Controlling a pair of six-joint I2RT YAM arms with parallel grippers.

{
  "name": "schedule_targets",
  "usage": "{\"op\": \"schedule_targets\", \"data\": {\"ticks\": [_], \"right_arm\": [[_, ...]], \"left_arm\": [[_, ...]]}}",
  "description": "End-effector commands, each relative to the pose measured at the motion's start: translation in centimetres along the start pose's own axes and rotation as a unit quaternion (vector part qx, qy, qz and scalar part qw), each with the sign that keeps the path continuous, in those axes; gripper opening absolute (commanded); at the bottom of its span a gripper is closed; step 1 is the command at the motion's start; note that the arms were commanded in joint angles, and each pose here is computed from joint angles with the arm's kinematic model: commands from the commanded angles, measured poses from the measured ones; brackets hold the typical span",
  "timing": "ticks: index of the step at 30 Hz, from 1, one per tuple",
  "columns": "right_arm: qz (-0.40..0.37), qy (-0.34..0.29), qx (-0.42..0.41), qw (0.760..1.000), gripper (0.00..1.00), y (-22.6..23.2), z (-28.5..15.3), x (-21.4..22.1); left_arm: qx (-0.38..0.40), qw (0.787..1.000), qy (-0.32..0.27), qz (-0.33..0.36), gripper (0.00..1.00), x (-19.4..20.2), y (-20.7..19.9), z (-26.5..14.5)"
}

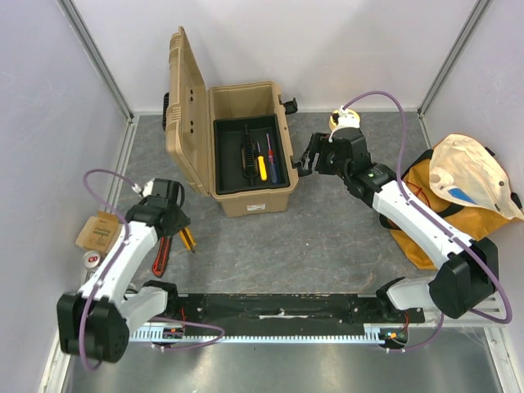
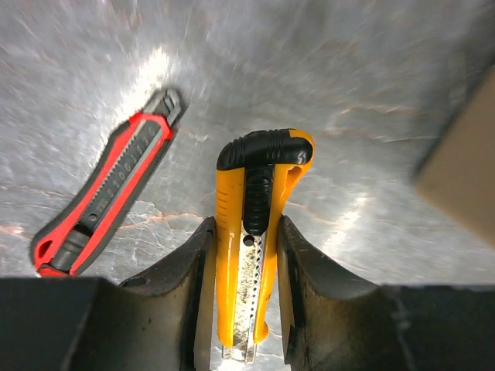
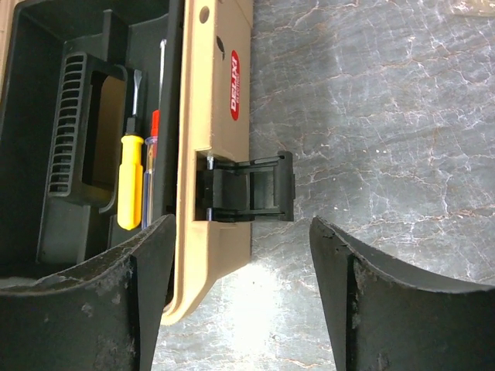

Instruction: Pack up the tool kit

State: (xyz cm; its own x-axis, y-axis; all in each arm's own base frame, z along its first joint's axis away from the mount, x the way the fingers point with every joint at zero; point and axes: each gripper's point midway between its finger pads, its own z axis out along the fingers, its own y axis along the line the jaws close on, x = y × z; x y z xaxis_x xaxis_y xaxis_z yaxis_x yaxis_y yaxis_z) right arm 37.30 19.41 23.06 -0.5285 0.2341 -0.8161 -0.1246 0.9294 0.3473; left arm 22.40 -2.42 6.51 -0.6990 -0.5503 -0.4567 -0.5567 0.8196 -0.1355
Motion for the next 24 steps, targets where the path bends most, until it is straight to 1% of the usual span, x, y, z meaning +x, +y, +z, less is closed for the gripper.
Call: {"op": "schedule_targets", "data": {"ticks": [1,3,6,10,13,14,15,17,19,21,22,23,24], "right_arm": [[-0.018,-0.022,-0.038,0.999,0.79,1.2,-1.5,-1.5],[-0.021,-0.028,-0.066,0.997,0.82,2.1,-2.0,-1.9],[-0.034,-0.034,-0.152,0.987,0.84,5.3,-3.1,-2.4],[-0.053,-0.042,-0.259,0.963,0.85,9.3,-5.2,-3.0],[-0.074,-0.045,-0.321,0.943,0.86,12.1,-6.8,-2.9],[-0.080,-0.045,-0.337,0.937,0.86,13.0,-7.3,-2.8],[-0.088,-0.040,-0.352,0.931,0.87,13.6,-7.7,-2.4],[-0.101,-0.055,-0.399,0.910,0.88,15.6,-9.3,-2.9],[-0.119,-0.062,-0.446,0.885,0.89,17.3,-11.0,-2.8],[-0.127,-0.060,-0.478,0.867,0.89,18.8,-12.4,-2.8],[-0.127,-0.059,-0.492,0.859,0.90,19.5,-13.0,-2.9],[-0.121,-0.057,-0.505,0.852,0.89,20.2,-13.6,-3.0],[-0.118,-0.060,-0.521,0.843,0.90,20.9,-14.4,-3.2]], "left_arm": [[0.028,0.993,-0.112,-0.037,0.02,-5.9,-0.6,-7.0],[0.033,0.988,-0.148,-0.042,0.02,-7.8,-0.2,-10.0],[0.053,0.981,-0.181,-0.039,0.02,-9.6,-0.2,-13.8],[0.140,0.963,-0.231,-0.020,0.02,-12.1,-2.1,-20.5],[0.210,0.941,-0.264,0.015,0.02,-13.4,-3.7,-25.5],[0.237,0.931,-0.277,0.023,0.02,-13.7,-4.2,-27.4],[0.270,0.918,-0.288,0.038,0.02,-13.8,-5.0,-29.0],[0.346,0.883,-0.311,0.057,0.02,-13.7,-6.6,-32.7],[0.443,0.833,-0.323,0.078,0.02,-12.8,-8.6,-36.6],[0.535,0.775,-0.316,0.116,0.02,-11.0,-10.6,-39.7],[0.561,0.757,-0.312,0.123,0.02,-10.6,-11.1,-40.6],[0.586,0.735,-0.316,0.132,0.02,-10.4,-11.7,-41.8],[0.600,0.724,-0.313,0.137,0.02,-10.2,-12.0,-42.3]]}}
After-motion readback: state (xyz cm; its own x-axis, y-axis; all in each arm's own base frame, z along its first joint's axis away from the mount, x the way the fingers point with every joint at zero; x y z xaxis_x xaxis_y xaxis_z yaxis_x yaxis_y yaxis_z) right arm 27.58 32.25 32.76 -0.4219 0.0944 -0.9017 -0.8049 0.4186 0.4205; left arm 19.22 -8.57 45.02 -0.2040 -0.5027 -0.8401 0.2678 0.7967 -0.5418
